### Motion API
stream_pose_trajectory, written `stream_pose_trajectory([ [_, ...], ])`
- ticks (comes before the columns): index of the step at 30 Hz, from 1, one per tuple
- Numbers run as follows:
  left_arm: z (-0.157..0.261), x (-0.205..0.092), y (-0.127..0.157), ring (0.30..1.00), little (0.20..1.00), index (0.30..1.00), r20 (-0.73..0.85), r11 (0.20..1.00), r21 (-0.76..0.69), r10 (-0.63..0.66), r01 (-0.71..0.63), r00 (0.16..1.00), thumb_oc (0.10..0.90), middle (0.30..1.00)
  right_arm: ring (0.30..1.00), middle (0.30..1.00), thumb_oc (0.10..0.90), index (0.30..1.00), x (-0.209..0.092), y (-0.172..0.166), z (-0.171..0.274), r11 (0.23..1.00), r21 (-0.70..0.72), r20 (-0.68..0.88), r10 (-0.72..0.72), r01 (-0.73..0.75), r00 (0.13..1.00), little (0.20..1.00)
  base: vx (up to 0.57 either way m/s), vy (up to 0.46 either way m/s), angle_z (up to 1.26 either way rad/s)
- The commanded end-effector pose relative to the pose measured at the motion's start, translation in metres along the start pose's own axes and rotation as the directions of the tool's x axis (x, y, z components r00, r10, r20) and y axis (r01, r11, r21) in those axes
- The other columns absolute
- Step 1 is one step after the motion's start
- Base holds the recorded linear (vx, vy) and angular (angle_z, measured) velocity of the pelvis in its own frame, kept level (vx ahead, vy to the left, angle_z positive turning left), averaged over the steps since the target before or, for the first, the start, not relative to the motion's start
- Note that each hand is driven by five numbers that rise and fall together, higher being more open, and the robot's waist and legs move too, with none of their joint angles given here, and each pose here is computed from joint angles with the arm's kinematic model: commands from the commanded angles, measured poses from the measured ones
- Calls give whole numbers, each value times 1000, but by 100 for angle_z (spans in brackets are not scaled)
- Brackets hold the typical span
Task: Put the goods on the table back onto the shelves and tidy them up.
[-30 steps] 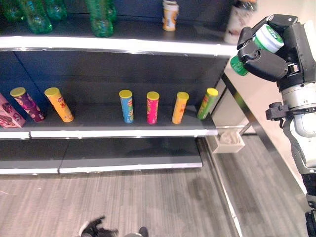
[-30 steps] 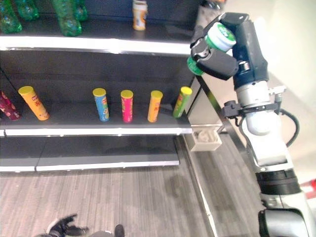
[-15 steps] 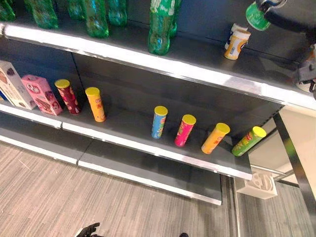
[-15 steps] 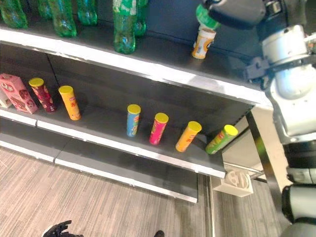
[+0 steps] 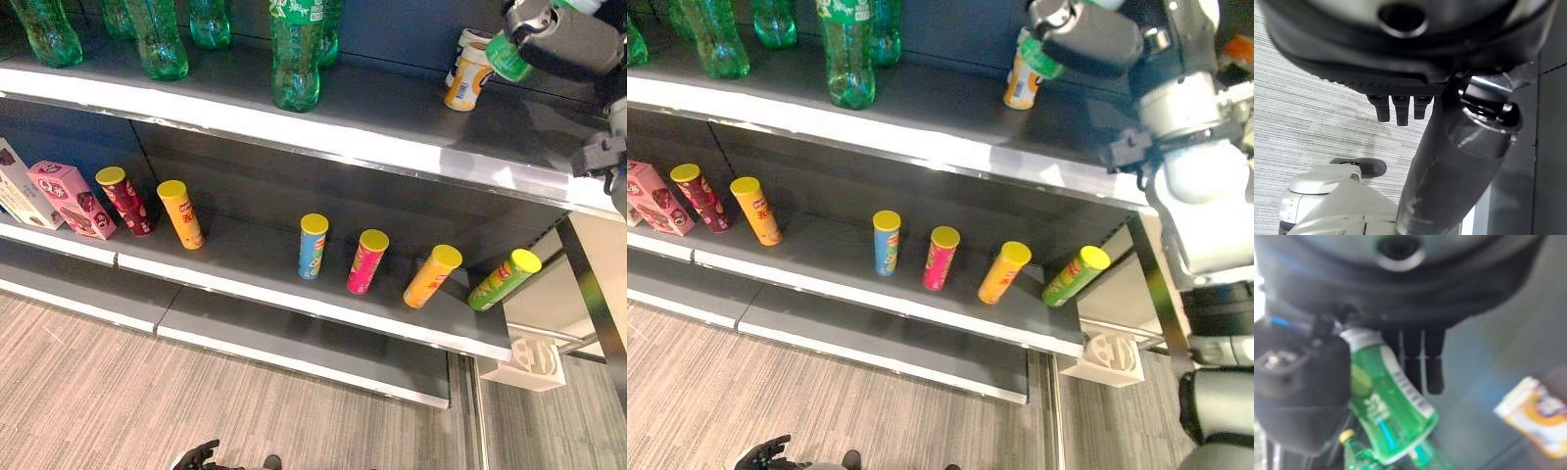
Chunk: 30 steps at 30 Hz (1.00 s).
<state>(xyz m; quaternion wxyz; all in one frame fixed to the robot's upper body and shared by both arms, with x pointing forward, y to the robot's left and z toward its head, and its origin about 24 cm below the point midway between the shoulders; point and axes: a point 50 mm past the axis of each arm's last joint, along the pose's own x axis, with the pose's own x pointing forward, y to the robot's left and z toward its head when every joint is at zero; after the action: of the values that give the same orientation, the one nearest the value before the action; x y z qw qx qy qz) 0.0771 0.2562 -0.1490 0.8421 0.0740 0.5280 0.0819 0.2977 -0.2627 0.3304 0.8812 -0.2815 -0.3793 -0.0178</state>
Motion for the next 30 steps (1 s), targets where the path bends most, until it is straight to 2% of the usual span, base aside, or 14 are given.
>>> stream_pose_trajectory([
  [1, 5, 0, 12, 900, 900, 900, 20, 997, 67, 20, -21, 1000, 800, 900, 300, 300, 400, 300, 9, -24, 28, 997, -80, 92, -16, 24, 996, 300, 10, -15, -14],
  [6, 6, 0, 9, 900, 900, 900, 30, 997, 74, 1, -4, 1000, 800, 900, 300, 300, 400, 300, 9, -15, 14, 999, -41, 39, 8, -6, 999, 300, 15, -12, -15],
  [17, 3, 0, 10, 900, 900, 900, 16, 998, 67, 10, -12, 1000, 800, 900, 300, 300, 400, 300, 23, -5, 4, 995, -102, -6, 3, -3, 1000, 300, 10, -2, 4],
  [18, 2, 0, 11, 900, 900, 900, 10, 998, 63, 17, -18, 1000, 800, 900, 300, 300, 400, 300, 26, -5, 1, 988, -151, -21, -1, -2, 1000, 300, 3, -7, 11],
  [30, -1, 0, 10, 900, 900, 900, -4, 999, 49, 22, -21, 1000, 800, 900, 300, 300, 400, 300, 26, -12, 5, 977, -211, -18, -8, 4, 1000, 300, 8, -1, 13],
])
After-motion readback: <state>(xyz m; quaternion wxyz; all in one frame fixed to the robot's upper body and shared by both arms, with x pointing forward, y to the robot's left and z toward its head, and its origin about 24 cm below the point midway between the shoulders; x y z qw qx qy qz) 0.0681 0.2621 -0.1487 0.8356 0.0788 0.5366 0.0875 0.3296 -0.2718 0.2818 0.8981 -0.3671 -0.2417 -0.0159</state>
